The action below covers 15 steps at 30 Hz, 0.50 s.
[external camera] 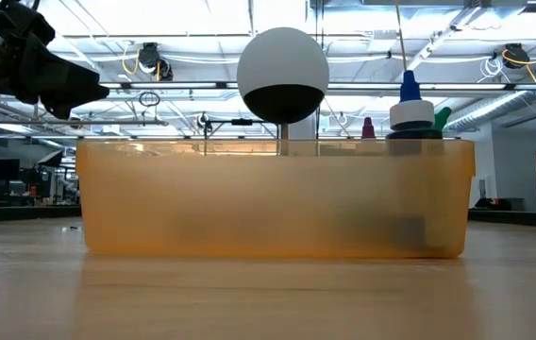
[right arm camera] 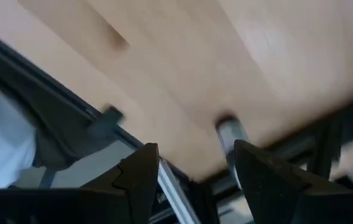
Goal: Pick & Place food coloring
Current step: Put the large black food coloring bottle into the orange container
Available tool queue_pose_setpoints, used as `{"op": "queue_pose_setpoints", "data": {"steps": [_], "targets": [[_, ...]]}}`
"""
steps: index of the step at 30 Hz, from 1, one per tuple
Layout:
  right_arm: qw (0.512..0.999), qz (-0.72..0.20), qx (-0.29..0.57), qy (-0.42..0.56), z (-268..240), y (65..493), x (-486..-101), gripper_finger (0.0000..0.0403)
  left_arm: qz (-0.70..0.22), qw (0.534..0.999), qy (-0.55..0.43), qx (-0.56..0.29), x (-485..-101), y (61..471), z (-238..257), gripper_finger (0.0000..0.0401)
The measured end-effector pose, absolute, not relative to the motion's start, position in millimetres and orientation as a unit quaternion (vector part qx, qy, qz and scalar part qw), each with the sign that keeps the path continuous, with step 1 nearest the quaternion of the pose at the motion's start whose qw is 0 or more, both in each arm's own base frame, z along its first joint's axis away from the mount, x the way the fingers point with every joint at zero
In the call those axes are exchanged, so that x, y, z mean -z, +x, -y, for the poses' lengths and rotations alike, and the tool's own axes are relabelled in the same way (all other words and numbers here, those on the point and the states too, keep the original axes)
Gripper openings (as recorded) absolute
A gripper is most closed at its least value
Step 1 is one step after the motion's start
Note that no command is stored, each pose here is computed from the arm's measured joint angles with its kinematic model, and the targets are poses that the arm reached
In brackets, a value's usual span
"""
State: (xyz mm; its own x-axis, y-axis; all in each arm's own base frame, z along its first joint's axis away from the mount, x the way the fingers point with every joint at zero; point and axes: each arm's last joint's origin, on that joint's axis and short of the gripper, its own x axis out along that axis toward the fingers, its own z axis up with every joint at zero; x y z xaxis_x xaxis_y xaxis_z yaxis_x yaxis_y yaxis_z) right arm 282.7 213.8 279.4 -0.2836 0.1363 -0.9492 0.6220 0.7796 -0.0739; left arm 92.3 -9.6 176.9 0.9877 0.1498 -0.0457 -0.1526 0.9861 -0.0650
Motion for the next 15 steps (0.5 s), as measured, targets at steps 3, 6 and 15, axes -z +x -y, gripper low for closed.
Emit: {"op": "queue_pose_setpoints", "data": {"steps": [3,6,15], "targets": [[0.528,-0.765,0.266,0.256,-228,257,-280,0.0189,-0.02,0.996,-0.034,-0.076,-177,92,10,0.0186],[0.523,-0.755,0.297,0.261,-232,230,-284,0.0179,-0.02,0.996,-0.034,-0.076,-177,92,10,0.0187],[0.55,-0.682,0.339,0.343,-218,175,-279,0.0163,-0.02,0.996,-0.034,-0.076,-177,92,10,0.0186]]}}
